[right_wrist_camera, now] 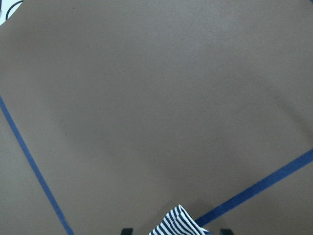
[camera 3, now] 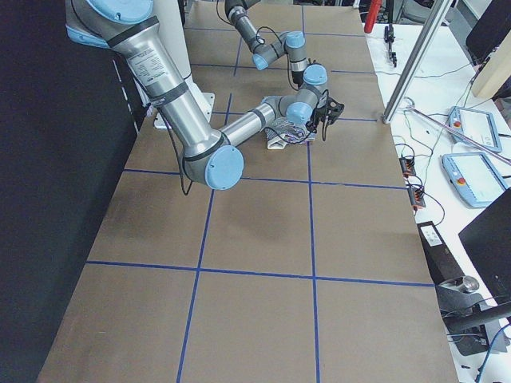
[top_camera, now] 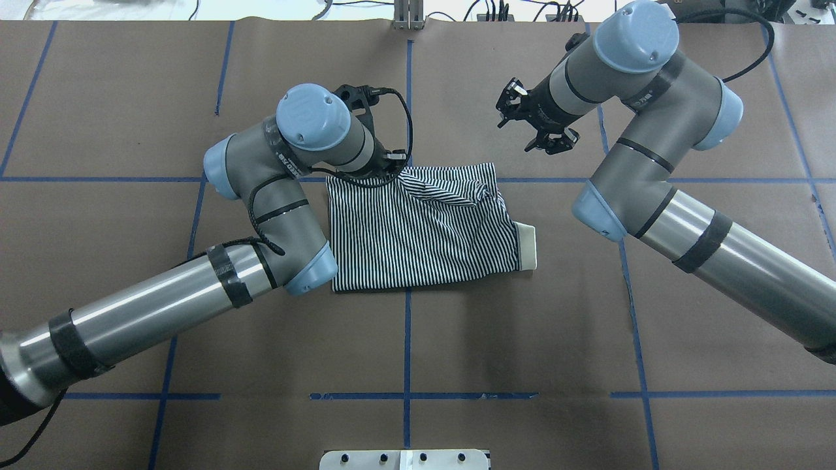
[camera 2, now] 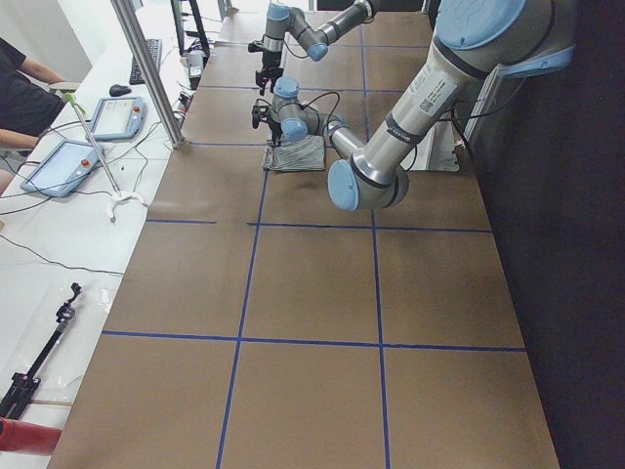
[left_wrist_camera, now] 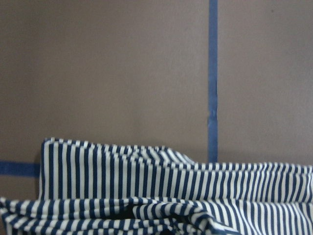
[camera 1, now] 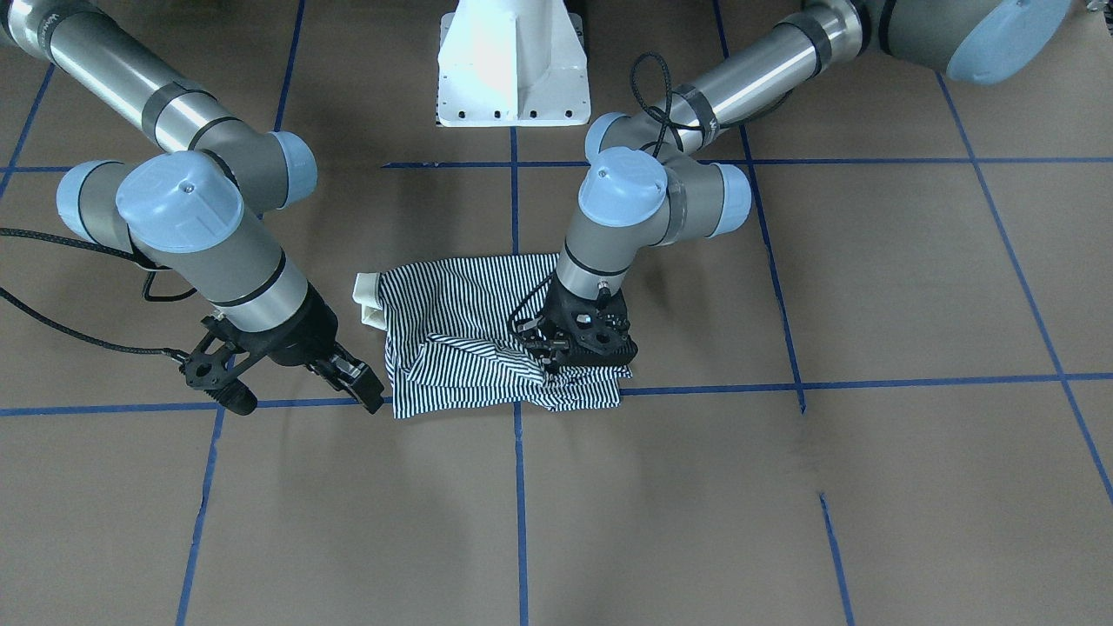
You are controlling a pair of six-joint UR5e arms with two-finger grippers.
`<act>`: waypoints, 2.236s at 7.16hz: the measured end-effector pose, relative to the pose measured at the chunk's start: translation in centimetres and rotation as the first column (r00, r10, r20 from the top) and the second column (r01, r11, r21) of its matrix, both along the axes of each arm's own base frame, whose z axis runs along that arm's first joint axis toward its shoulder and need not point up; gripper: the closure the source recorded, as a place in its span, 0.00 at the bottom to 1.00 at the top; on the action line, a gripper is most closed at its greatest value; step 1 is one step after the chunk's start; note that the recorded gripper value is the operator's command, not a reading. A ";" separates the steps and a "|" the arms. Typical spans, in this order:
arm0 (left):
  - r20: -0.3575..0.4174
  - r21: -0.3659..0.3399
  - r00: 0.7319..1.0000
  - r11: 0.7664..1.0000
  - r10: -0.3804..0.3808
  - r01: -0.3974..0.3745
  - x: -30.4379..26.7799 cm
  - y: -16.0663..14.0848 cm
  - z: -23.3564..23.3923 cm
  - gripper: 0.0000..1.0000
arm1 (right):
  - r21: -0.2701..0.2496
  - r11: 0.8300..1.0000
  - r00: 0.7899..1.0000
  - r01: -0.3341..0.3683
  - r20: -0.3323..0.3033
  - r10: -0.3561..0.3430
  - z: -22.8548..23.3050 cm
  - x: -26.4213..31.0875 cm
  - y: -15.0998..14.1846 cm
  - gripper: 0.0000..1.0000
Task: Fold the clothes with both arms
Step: 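Lower the right gripper onto the folded shirt's top while the left gripper withdraws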
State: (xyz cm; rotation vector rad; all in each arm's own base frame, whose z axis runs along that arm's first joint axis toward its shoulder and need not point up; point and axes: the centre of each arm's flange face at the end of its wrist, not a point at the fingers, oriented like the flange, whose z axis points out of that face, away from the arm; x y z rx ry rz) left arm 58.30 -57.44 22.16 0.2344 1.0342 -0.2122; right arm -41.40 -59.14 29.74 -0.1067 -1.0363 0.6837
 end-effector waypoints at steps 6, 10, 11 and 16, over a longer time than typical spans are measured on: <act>-0.089 0.061 0.996 0.998 -0.029 0.034 -13.8 -7.9 3.2 1.00 | 0.037 0.999 0.999 0.037 0.026 -0.038 -4.0 -6.7 11.9 1.00; -0.103 0.062 0.994 0.998 -0.027 0.033 -17.7 -5.5 6.1 1.00 | 0.077 0.995 0.997 0.061 -0.060 -0.056 -7.0 -14.8 18.5 1.00; -0.102 0.061 0.994 0.998 -0.028 0.034 -17.8 -5.3 6.4 1.00 | 0.080 0.996 0.996 0.050 -0.075 -0.044 -7.6 -16.1 17.3 1.00; -0.114 0.067 0.993 0.997 -0.030 0.037 -18.8 -4.2 6.4 1.00 | 0.089 0.996 0.983 0.030 -0.184 -0.013 -6.7 -19.2 10.2 1.00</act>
